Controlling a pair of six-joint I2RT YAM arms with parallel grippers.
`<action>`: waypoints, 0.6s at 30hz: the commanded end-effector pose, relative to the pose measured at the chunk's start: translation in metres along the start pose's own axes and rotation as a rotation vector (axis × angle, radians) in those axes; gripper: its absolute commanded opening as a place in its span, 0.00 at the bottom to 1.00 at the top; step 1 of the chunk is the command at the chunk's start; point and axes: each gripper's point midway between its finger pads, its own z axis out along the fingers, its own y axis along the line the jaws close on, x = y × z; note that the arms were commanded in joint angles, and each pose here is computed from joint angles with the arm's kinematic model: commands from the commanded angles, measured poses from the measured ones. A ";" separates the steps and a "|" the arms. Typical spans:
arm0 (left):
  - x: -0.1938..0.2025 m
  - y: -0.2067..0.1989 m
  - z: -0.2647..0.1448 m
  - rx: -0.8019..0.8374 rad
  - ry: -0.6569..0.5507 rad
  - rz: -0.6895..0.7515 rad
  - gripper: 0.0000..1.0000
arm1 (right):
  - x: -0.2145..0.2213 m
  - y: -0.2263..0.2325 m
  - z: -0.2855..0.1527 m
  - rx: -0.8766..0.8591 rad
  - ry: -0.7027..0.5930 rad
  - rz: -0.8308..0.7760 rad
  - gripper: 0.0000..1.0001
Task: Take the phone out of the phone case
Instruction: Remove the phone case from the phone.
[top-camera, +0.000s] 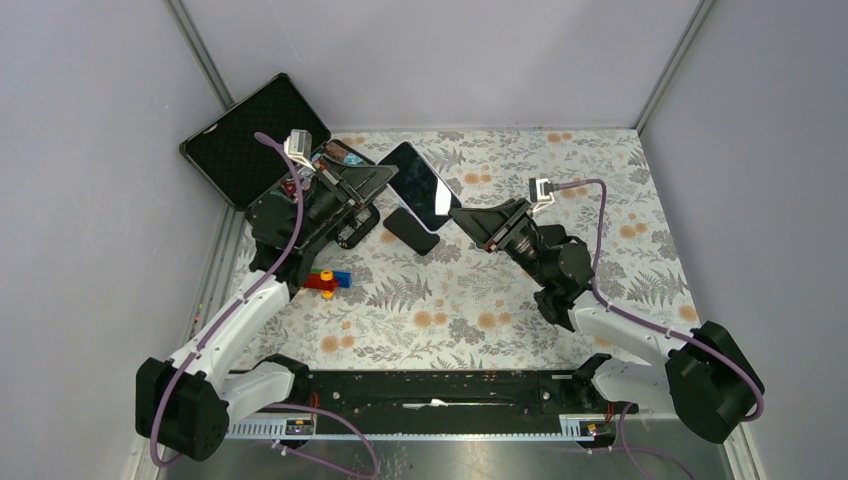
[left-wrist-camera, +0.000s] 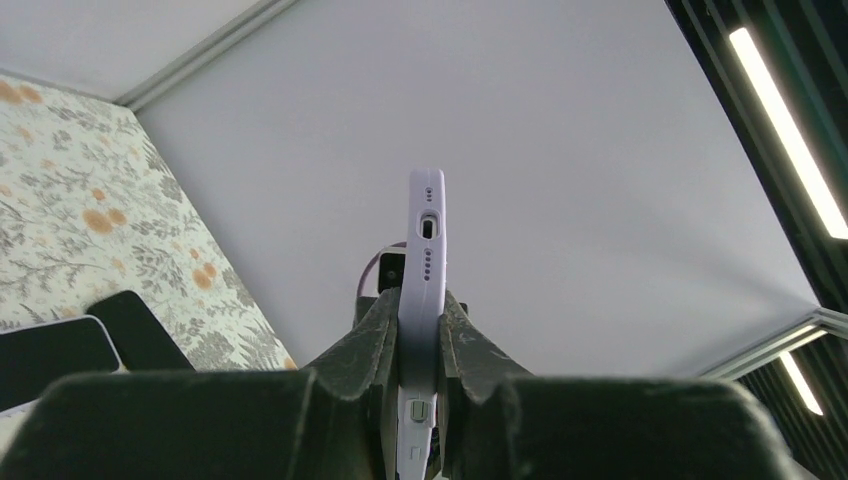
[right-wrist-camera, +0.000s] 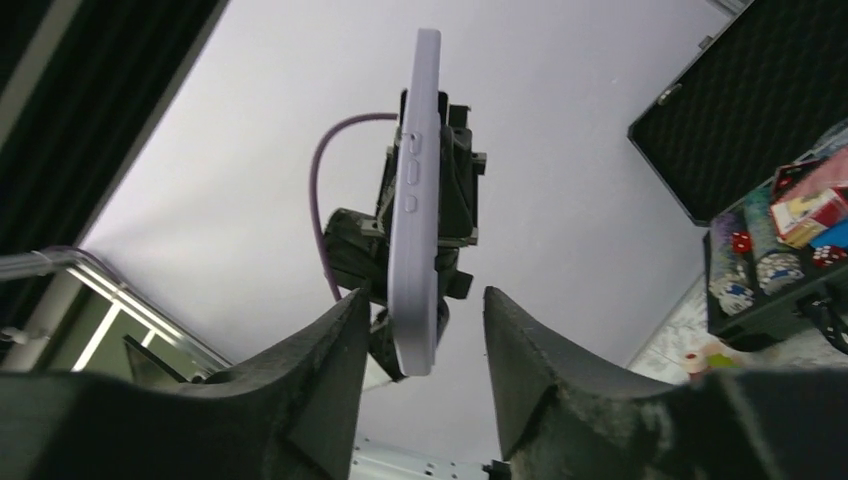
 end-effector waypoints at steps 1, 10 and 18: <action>-0.021 -0.043 -0.010 0.111 -0.120 0.107 0.00 | -0.026 0.046 0.006 -0.137 -0.103 0.001 0.50; -0.023 -0.041 -0.015 0.080 -0.146 0.143 0.00 | -0.032 0.046 0.006 -0.127 -0.087 -0.022 0.77; -0.021 -0.043 -0.015 0.099 -0.135 0.118 0.00 | -0.033 0.040 0.014 -0.129 -0.062 0.023 0.45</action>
